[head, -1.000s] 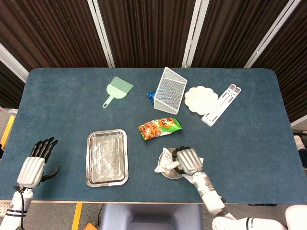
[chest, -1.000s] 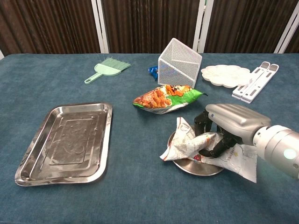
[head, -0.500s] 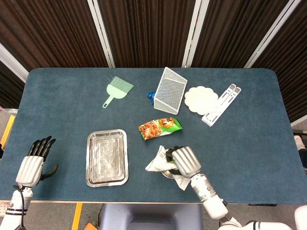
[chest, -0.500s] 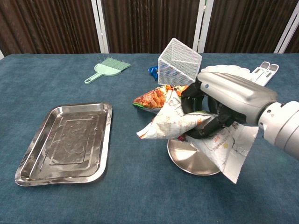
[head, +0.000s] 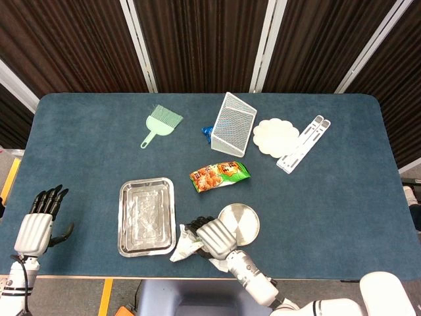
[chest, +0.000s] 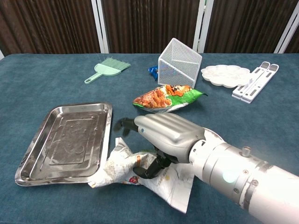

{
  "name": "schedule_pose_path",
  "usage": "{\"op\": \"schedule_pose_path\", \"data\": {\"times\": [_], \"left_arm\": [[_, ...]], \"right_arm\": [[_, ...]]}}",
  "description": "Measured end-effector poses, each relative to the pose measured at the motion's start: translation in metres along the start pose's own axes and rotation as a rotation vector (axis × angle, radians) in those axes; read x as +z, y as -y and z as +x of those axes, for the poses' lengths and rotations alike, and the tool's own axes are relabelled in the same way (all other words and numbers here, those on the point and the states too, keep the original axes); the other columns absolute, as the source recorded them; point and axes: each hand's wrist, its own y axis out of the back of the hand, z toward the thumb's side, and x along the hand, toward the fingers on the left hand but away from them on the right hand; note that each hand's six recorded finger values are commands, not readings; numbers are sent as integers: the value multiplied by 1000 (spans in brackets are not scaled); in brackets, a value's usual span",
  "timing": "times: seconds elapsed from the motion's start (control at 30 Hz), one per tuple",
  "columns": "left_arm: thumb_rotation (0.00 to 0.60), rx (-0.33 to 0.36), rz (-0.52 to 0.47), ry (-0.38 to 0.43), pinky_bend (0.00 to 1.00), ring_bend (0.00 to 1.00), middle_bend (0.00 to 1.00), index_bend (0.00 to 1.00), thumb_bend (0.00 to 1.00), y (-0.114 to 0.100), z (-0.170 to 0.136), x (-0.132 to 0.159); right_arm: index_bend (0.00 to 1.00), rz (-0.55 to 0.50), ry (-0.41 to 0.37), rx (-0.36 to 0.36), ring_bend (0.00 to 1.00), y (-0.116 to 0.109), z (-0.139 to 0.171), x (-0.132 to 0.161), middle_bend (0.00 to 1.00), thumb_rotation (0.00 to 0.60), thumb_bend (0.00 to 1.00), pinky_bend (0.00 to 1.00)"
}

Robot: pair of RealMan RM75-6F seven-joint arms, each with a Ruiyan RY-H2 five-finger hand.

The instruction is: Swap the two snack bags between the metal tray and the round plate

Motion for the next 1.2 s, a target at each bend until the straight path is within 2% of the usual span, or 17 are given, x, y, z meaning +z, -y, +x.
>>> {"op": "schedule_pose_path", "data": {"times": [0.1,0.23,0.43,0.57,0.73,0.97,1.13,1.17,1.2], "left_arm": [[600,-1,1,8,54,0,0,0,357,1,-1,1],[600,-2,4,11,54,0,0,0,358,1,-3,3],[600,-13,13,10,54,0,0,0,359,0,-4,2],[600,-25,19,-6,54,0,0,0,358,1,-2,-1],[600,-26,29,-14,54,0,0,0,358,1,-1,-3],[600,-35,43,-39,54,0,0,0,359,2,-1,-9],[600,-38,47,-41,52,0,0,0,357,3,-1,-10],[600,-39,48,-43,52,0,0,0,358,3,-1,-10],[600,-40,50,-46,52,0,0,0,358,3,-1,-11]], "right_arm": [[0,-21,-13,0,0,-8,2,0,0,600,114,0],[0,-54,-2,1,0,-28,11,-12,0,600,102,0],[0,-72,112,-80,0,-84,27,-66,0,600,102,0],[0,-86,168,-110,0,-106,11,-84,0,600,102,0],[0,47,215,-110,0,-112,-32,-93,0,600,103,0],[0,209,317,-67,0,-99,-100,-107,0,600,102,0],[0,250,363,-17,0,-81,-131,-110,0,600,103,2],[6,251,371,-2,0,-76,-136,-110,18,600,107,28],[53,248,375,9,2,-73,-140,-109,63,600,116,81]]}}
